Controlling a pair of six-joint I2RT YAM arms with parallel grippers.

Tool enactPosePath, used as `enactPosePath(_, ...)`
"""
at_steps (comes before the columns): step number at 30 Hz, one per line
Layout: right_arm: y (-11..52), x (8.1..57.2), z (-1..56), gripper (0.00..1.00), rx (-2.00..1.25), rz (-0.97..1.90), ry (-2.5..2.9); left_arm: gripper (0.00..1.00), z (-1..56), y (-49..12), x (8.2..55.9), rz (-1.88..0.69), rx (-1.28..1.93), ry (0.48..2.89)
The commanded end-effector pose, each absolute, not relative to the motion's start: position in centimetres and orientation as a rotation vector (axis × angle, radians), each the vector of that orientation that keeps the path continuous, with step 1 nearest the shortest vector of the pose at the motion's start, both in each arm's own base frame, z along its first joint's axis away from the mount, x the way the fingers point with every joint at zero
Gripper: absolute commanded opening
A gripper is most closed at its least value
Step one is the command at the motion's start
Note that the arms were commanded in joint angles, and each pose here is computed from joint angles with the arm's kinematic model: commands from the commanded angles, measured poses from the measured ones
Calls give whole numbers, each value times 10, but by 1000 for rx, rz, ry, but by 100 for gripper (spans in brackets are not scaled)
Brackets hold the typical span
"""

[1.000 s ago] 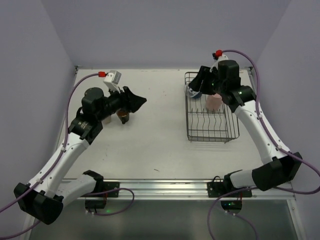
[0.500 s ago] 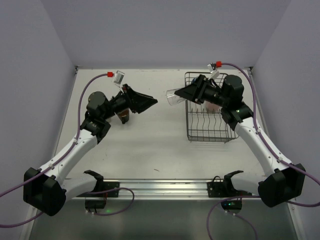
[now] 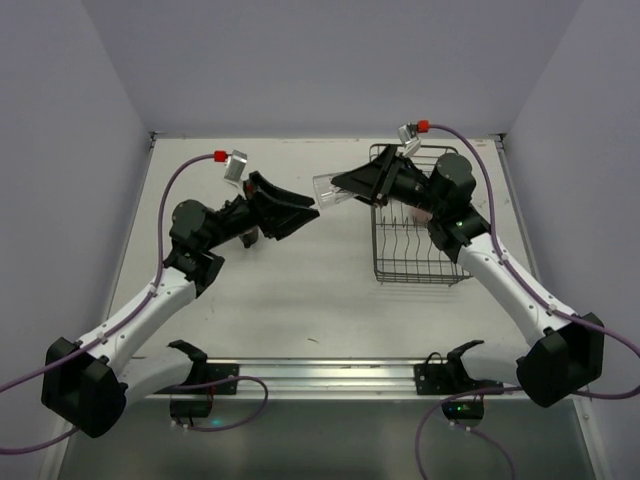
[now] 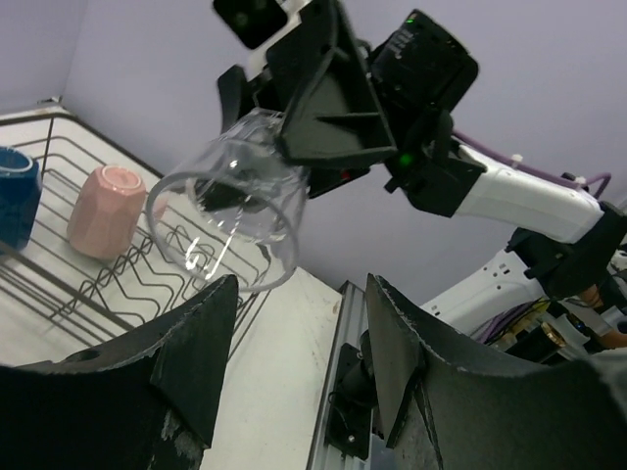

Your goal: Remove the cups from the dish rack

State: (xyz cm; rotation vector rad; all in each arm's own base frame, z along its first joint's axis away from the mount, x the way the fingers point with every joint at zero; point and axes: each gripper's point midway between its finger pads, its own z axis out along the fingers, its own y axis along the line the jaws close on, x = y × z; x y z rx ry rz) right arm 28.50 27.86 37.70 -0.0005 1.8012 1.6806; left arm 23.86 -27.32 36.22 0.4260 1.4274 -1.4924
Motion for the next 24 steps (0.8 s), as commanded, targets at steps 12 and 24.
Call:
enactPosePath(12,318,267,409,0,-90,1880,1721,58,389,-273,215,-1526,508,1265)
enactPosePath(24,330,250,416,14,-124,1918,1732,6,386,-277,239,-1473,432,1329)
